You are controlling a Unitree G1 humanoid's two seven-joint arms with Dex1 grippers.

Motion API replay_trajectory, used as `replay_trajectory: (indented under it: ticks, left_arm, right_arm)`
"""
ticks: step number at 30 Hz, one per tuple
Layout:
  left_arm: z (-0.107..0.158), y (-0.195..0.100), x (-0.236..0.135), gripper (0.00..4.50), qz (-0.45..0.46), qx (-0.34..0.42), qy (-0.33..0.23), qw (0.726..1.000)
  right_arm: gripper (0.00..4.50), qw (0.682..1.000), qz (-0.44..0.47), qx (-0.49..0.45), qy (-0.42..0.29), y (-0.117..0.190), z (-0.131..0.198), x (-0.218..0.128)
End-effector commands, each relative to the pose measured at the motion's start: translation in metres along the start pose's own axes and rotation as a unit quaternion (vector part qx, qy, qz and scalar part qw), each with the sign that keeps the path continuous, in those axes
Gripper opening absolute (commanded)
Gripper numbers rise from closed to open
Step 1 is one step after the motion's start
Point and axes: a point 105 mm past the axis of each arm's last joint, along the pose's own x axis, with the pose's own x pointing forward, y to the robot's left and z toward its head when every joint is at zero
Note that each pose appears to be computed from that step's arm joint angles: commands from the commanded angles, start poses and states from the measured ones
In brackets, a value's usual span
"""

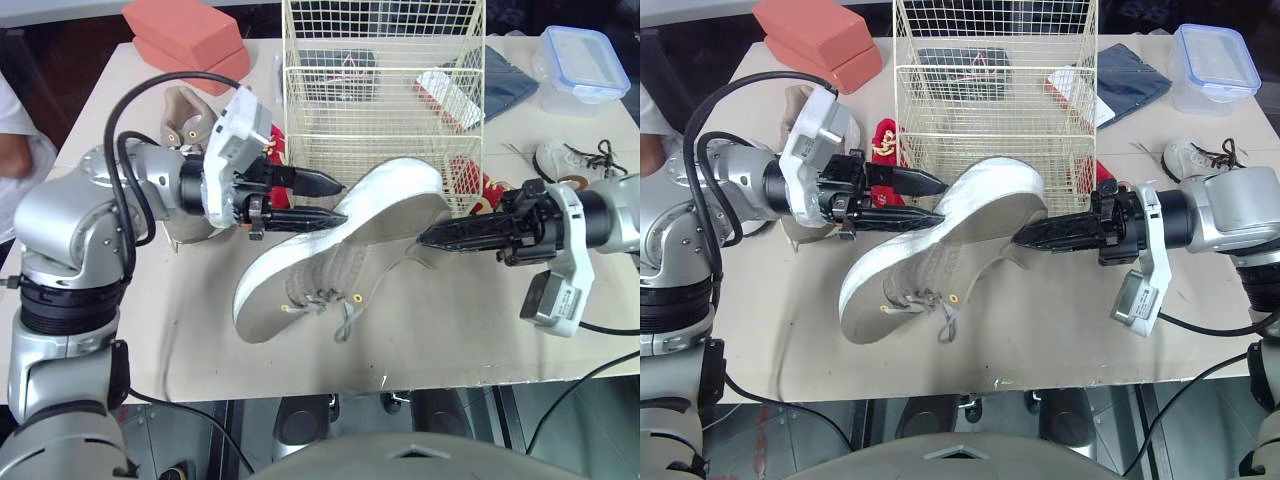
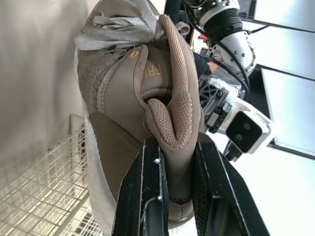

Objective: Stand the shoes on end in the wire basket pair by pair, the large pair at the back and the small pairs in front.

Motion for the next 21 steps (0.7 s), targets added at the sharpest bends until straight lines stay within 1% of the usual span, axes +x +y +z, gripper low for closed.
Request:
replay_trajectory:
  ticks: [1, 5, 10, 21]
  left_arm:
    - [-0.008, -0.02, 0.0, 4.36, -0.043, -0.024, 0.037, 0.998]
    - [-0.013, -0.031, 0.0, 4.36, -0.065, -0.058, 0.053, 0.995]
    - [-0.016, -0.037, -0.001, 4.36, -0.073, -0.076, 0.065, 0.992]
    - [-0.018, -0.044, -0.003, 4.36, -0.084, -0.083, 0.071, 0.99]
  right_arm:
    - [0.0, 0.997, -0.066, -0.023, 0.017, -0.028, -0.007, -0.009]
    - [0.0, 0.997, -0.066, -0.022, 0.017, -0.027, -0.008, -0.008]
    - [0.0, 0.997, -0.067, -0.02, 0.018, -0.027, -0.01, -0.008]
    - [0.0, 0.998, -0.056, -0.002, 0.028, -0.021, -0.015, -0.006]
